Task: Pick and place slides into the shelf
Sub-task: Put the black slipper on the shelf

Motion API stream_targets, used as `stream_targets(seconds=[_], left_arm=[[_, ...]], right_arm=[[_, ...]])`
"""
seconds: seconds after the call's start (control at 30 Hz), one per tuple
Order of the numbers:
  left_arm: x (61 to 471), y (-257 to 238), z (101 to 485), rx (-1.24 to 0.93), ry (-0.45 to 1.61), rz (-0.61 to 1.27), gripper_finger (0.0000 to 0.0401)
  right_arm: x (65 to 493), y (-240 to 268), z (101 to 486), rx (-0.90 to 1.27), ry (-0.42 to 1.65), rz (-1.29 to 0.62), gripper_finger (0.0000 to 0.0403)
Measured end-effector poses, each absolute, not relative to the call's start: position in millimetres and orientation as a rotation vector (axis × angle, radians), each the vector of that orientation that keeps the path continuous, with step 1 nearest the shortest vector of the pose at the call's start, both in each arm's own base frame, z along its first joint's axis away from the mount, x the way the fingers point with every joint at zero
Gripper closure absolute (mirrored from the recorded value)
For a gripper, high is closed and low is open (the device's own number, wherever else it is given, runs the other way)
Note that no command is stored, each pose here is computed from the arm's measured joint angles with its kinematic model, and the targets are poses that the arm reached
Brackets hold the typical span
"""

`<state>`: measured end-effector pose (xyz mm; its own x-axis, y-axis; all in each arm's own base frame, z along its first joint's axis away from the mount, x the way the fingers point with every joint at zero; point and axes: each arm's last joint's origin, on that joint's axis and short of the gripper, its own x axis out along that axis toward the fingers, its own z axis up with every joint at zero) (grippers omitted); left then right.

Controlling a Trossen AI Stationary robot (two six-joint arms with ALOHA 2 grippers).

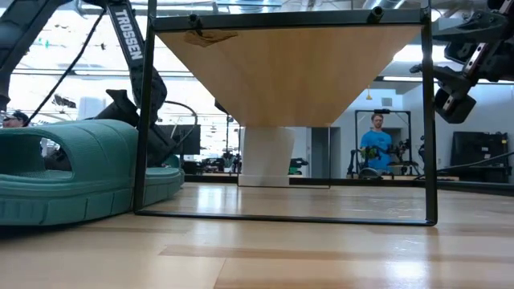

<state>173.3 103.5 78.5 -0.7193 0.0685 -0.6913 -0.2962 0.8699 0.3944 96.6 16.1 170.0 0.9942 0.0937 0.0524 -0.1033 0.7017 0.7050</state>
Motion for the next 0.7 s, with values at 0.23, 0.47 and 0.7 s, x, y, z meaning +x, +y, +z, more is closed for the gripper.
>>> stream_targets(seconds=[0.23,0.47,0.7], left_arm=[[174,105,92,-0.184,2.192,0.657,0.0395],[176,106,114,-0.217,2.03,0.701,0.0399],[174,104,145,-0.23,1.867,0.738,0.04]], right_arm=[[97,16,170,0.785,-0.013,0.109,0.0225],[97,16,170,0.785,-0.014,0.106,0.0225],[97,16,170,0.785,-0.015,0.105,0.0225]])
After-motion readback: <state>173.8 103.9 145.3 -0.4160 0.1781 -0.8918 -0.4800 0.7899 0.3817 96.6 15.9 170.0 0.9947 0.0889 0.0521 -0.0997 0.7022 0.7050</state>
